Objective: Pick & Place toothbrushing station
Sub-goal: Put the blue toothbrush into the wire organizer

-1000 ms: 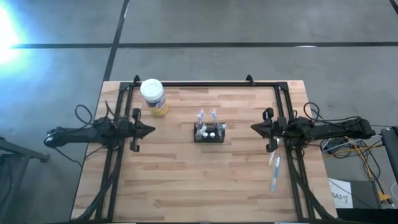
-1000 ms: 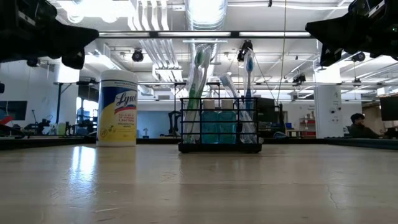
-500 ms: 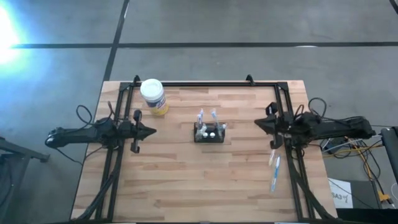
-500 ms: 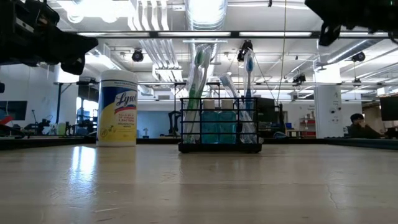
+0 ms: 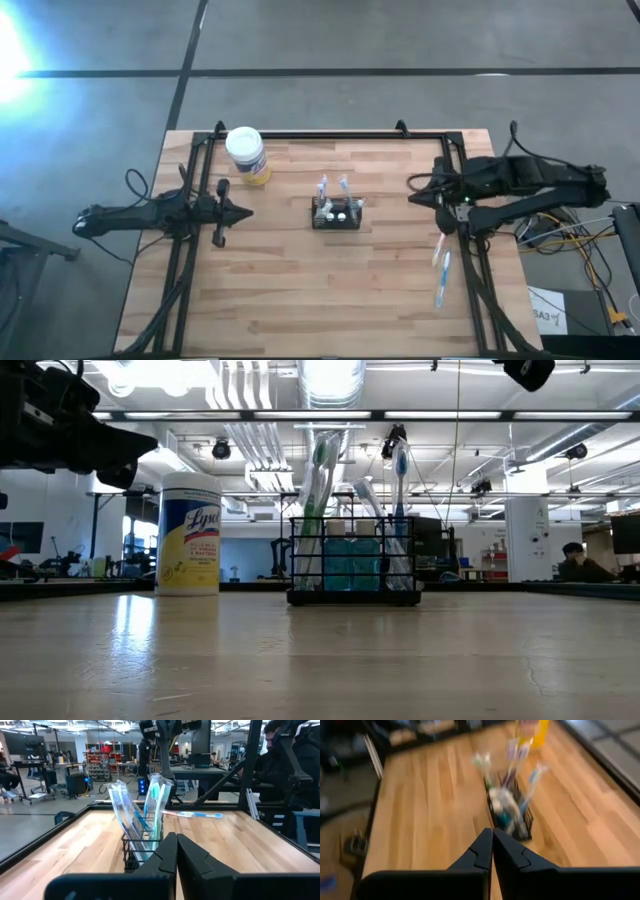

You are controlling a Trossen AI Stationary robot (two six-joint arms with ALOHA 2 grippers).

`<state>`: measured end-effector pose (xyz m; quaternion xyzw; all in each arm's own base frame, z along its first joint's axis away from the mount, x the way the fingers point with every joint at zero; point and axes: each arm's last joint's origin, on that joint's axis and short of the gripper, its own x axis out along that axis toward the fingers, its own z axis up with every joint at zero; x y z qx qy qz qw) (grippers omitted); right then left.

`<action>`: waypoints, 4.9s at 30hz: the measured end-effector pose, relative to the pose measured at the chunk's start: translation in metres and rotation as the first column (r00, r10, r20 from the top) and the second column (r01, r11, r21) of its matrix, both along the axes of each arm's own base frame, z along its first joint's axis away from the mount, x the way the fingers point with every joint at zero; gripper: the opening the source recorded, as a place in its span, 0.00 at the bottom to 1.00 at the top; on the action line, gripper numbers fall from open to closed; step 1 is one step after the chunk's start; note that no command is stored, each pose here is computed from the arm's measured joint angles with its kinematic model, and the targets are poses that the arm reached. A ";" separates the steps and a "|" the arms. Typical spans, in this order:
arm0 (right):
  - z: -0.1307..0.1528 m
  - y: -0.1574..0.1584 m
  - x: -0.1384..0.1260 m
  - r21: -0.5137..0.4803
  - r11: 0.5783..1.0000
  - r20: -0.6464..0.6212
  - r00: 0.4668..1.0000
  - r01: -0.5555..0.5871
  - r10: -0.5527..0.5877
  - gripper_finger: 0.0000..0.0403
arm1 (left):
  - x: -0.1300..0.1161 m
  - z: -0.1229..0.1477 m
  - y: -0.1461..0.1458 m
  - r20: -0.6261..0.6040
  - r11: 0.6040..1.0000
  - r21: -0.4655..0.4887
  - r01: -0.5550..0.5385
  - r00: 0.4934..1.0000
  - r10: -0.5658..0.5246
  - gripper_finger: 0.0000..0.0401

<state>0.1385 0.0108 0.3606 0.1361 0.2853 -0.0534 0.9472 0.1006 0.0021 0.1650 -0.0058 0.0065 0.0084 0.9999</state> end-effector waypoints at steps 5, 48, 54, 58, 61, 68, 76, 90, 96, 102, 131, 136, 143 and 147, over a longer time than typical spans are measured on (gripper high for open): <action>0.021 0.011 0.021 -0.010 0.999 -0.192 0.981 -0.040 0.037 0.03 | 0.000 0.000 0.000 0.000 1.000 -0.008 0.007 1.000 -0.007 0.02; -0.127 0.096 0.050 0.265 0.914 -0.934 0.156 -0.307 0.323 0.17 | 0.000 -0.001 -0.001 -0.011 0.999 -0.008 0.031 0.999 -0.031 0.02; -0.140 0.103 0.054 0.262 0.965 -0.934 0.251 -0.008 0.255 0.23 | 0.000 -0.002 -0.001 -0.012 0.999 -0.010 0.031 0.999 -0.031 0.04; -0.144 0.105 0.058 0.218 0.943 -0.947 0.289 0.250 0.142 0.26 | 0.000 -0.002 -0.001 -0.012 0.999 -0.014 0.036 0.999 -0.037 0.03; -0.146 0.109 0.057 0.190 0.914 -0.955 0.285 0.358 0.087 0.26 | 0.000 -0.002 -0.001 -0.012 0.999 -0.016 0.040 0.999 -0.040 0.02; -0.154 0.121 0.055 0.151 0.831 -0.962 0.274 0.535 -0.002 0.27 | 0.000 -0.001 -0.002 -0.011 0.998 -0.023 0.062 0.998 -0.063 0.03; -0.168 0.131 0.036 0.025 0.737 -0.983 0.151 0.675 -0.105 0.34 | 0.000 -0.002 -0.002 -0.021 0.998 0.007 0.065 0.998 -0.065 0.03; -0.200 0.137 0.024 0.029 0.593 -0.962 0.183 0.805 -0.202 0.50 | 0.000 -0.003 -0.003 -0.024 0.992 0.085 0.093 0.996 -0.092 0.04; -0.206 0.133 0.020 -0.012 0.565 -0.961 0.146 0.825 -0.234 0.55 | 0.000 -0.002 -0.003 -0.023 0.990 0.097 0.104 0.995 -0.102 0.02; -0.219 0.126 0.012 -0.050 0.556 -0.959 0.115 0.830 -0.258 0.54 | 0.000 -0.002 -0.003 -0.024 0.990 0.097 0.104 0.994 -0.102 0.03; -0.204 0.143 0.029 0.217 0.695 -0.945 0.327 0.685 -0.027 0.03 | 0.000 -0.001 -0.003 -0.009 0.993 0.058 0.106 0.994 -0.105 0.03; -0.182 0.152 0.039 0.275 0.731 -0.926 0.377 0.624 0.027 0.03 | 0.000 -0.001 -0.003 -0.007 0.993 0.058 0.106 0.994 -0.105 0.04; -0.130 0.149 0.050 0.163 0.874 -0.940 0.340 0.458 -0.003 0.03 | 0.000 -0.001 -0.003 -0.004 0.993 0.058 0.106 0.994 -0.106 0.02; -0.095 0.142 0.064 0.049 0.937 -0.943 0.326 0.347 -0.072 0.03 | 0.000 0.000 -0.003 0.006 0.993 0.058 0.105 0.994 -0.106 0.02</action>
